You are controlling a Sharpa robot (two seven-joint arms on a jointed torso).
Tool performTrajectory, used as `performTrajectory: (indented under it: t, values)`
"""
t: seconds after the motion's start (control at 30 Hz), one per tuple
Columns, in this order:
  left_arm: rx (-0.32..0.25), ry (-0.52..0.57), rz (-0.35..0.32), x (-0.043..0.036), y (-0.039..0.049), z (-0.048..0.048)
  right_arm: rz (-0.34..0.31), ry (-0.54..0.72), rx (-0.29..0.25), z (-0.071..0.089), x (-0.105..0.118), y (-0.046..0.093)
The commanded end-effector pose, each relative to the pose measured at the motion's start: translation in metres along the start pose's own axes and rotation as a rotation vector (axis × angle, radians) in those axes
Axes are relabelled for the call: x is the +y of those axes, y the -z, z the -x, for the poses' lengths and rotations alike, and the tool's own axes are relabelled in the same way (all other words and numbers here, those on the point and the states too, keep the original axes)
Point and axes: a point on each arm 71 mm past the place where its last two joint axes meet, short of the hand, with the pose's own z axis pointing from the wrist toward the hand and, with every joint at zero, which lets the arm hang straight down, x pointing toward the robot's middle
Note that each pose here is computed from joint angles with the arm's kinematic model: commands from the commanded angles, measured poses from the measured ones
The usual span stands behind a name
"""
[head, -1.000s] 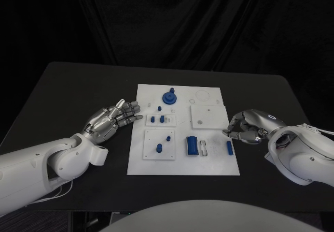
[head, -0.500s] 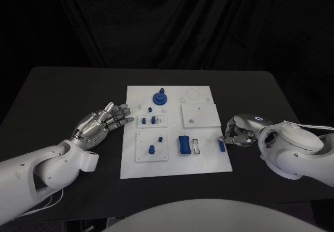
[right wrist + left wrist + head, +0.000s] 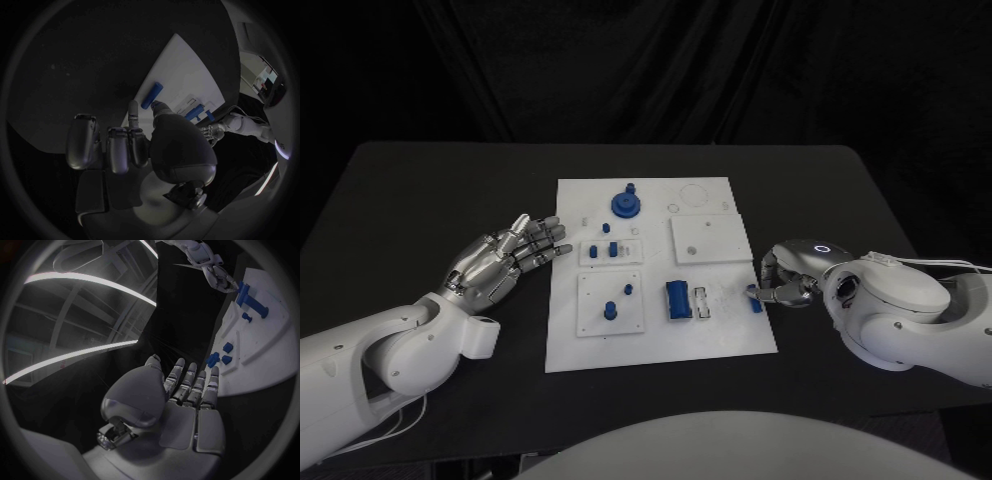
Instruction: Assemble the parts on the task board
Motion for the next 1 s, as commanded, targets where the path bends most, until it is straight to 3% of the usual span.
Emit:
performTrajectory:
  t: [0.03,0.57,1.0]
  values:
    - [0.006,0.003,-0.007,0.0001,0.0000,-0.0011,-0.013,0.039,0.010,-0.002,0.000,0.000]
    - [0.006,0.003,-0.001,0.0007,-0.0002,-0.0005,0.024,0.046,0.028,-0.007,0.015,-0.003]
    - [0.006,0.003,0.002,0.0009,-0.0002,-0.0005,0.024,0.019,0.077,-0.017,0.021,-0.008]
